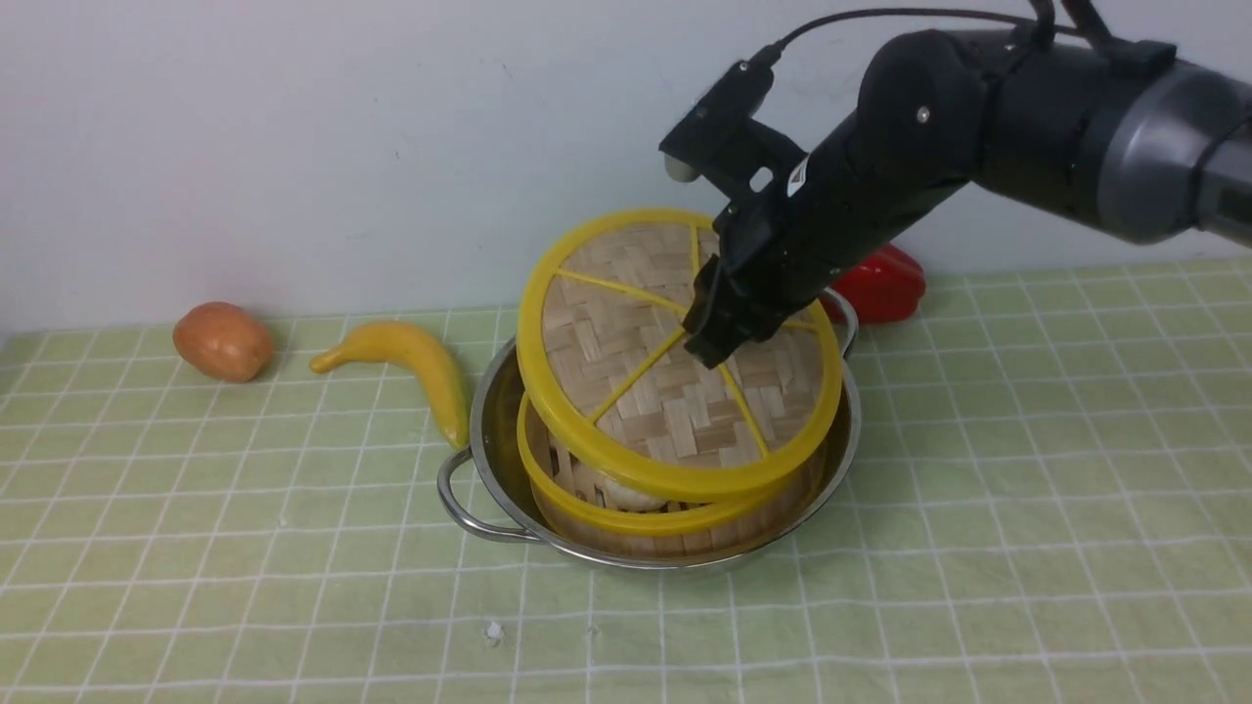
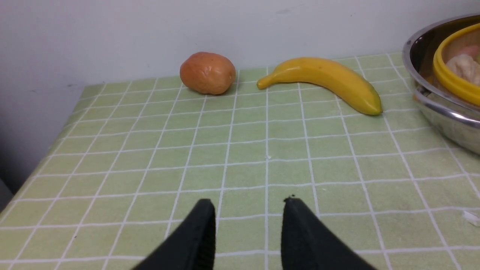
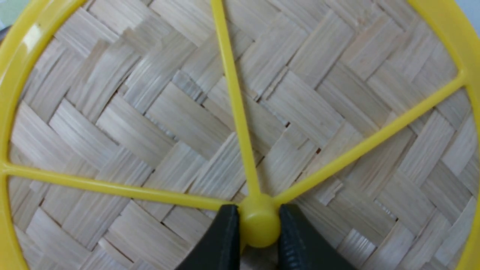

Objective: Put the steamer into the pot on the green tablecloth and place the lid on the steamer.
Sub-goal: 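Place the bamboo steamer lid onto the steamer basket in the pot with the right gripper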

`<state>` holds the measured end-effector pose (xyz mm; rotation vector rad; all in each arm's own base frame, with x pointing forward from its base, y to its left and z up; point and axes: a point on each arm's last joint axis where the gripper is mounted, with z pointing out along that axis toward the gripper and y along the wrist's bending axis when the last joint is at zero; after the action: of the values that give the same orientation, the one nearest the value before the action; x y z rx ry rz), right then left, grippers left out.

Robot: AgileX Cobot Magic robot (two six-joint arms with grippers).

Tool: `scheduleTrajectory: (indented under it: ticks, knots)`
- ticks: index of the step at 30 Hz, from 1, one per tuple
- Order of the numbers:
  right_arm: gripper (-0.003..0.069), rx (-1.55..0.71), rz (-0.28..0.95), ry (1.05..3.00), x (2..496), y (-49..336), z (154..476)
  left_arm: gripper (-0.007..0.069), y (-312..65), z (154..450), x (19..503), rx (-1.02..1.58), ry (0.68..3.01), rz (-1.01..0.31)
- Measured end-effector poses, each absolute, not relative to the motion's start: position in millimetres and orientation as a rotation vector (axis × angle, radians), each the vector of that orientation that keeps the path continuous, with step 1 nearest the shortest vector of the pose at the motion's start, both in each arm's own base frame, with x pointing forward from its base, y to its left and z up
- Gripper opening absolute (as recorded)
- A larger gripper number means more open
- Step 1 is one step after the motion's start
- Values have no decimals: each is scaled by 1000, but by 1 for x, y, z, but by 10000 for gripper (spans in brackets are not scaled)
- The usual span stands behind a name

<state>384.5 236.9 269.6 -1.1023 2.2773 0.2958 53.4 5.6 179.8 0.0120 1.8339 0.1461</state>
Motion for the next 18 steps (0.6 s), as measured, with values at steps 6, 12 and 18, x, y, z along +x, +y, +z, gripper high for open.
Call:
scheduleTrajectory:
  ticks: [6, 12, 18]
  knots:
    - [145, -1135, 314, 2284, 390, 242, 251, 243, 6, 180, 53, 12, 1834, 146]
    - [145, -1147, 318, 2245, 392, 244, 252, 243, 6, 180, 53, 12, 1834, 146]
    - [145, -1158, 314, 2239, 392, 244, 251, 243, 6, 180, 53, 12, 1834, 146]
